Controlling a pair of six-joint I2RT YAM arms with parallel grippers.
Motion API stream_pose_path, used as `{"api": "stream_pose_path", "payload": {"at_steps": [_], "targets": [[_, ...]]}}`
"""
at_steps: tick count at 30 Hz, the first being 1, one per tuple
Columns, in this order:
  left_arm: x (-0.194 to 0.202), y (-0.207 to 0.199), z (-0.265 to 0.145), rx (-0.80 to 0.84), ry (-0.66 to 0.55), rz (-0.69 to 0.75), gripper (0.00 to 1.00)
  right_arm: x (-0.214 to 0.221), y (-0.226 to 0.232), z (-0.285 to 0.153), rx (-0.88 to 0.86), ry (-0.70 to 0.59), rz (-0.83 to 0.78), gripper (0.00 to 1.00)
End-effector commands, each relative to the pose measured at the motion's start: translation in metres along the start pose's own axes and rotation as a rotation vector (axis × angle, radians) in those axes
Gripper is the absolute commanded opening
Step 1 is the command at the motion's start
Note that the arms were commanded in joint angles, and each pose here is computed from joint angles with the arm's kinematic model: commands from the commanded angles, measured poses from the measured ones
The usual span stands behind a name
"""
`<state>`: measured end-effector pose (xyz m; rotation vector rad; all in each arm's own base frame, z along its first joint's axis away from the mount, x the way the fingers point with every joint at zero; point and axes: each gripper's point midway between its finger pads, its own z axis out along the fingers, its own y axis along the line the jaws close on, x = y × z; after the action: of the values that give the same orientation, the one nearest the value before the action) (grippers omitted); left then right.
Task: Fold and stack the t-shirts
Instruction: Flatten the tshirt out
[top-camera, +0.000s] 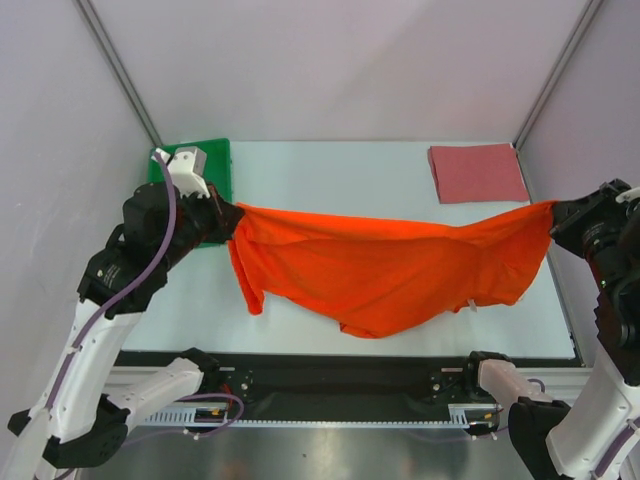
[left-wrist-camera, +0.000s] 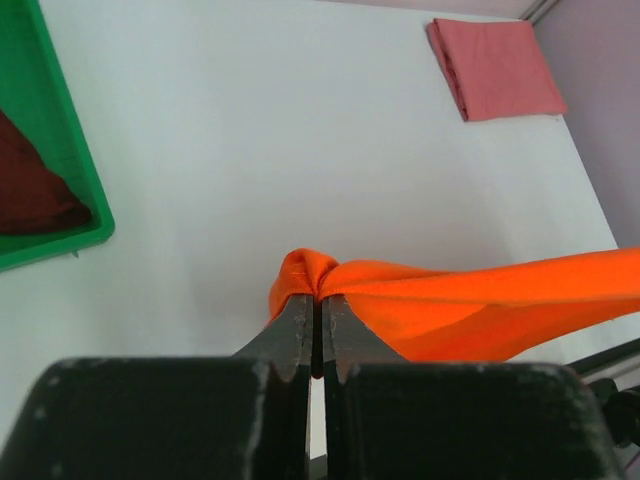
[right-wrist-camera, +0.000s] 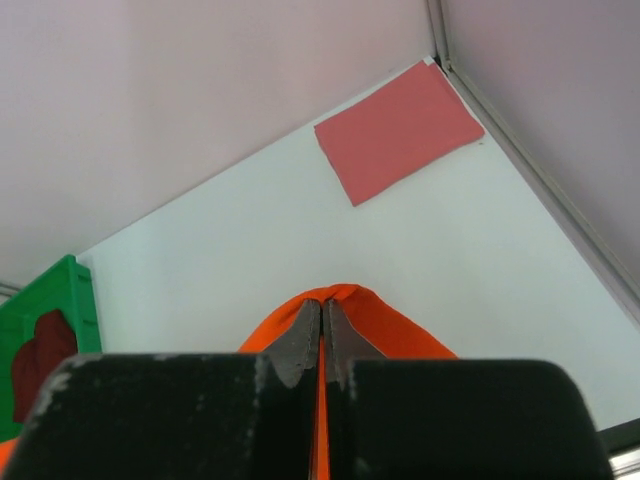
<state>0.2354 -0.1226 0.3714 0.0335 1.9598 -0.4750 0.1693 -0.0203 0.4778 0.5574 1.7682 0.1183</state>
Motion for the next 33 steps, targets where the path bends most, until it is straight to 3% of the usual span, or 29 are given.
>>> {"api": "stream_pose_path", "payload": {"at_steps": [1, 11, 18, 23, 26, 28, 33], "targets": [[-0.025, -0.018, -0.01, 0.089, -0.088, -0.009, 0.0, 0.013, -0.002, -0.005, 0.0, 0.053, 0.005, 0.0], [-0.049, -0.038, 0.0, 0.141, -0.099, -0.024, 0.0, 0.002, 0.022, 0.03, -0.083, 0.043, 0.043, 0.0], [-0.108, -0.056, 0.002, 0.157, -0.212, -0.027, 0.01, -0.008, 0.05, 0.091, -0.164, 0.059, 0.084, 0.0], [-0.151, -0.071, 0.04, 0.131, -0.247, -0.029, 0.0, -0.019, 0.059, 0.142, -0.178, 0.059, 0.06, 0.0], [-0.178, -0.077, 0.056, 0.162, -0.275, -0.13, 0.0, -0.033, 0.062, 0.167, -0.196, 0.053, 0.064, 0.0], [-0.185, -0.07, 0.09, 0.215, -0.228, -0.195, 0.0, -0.043, 0.068, 0.175, -0.232, 0.048, 0.09, 0.0], [-0.248, -0.06, 0.114, 0.375, -0.318, -0.34, 0.0, -0.079, 0.083, 0.187, -0.324, -0.009, 0.151, 0.0]]}}
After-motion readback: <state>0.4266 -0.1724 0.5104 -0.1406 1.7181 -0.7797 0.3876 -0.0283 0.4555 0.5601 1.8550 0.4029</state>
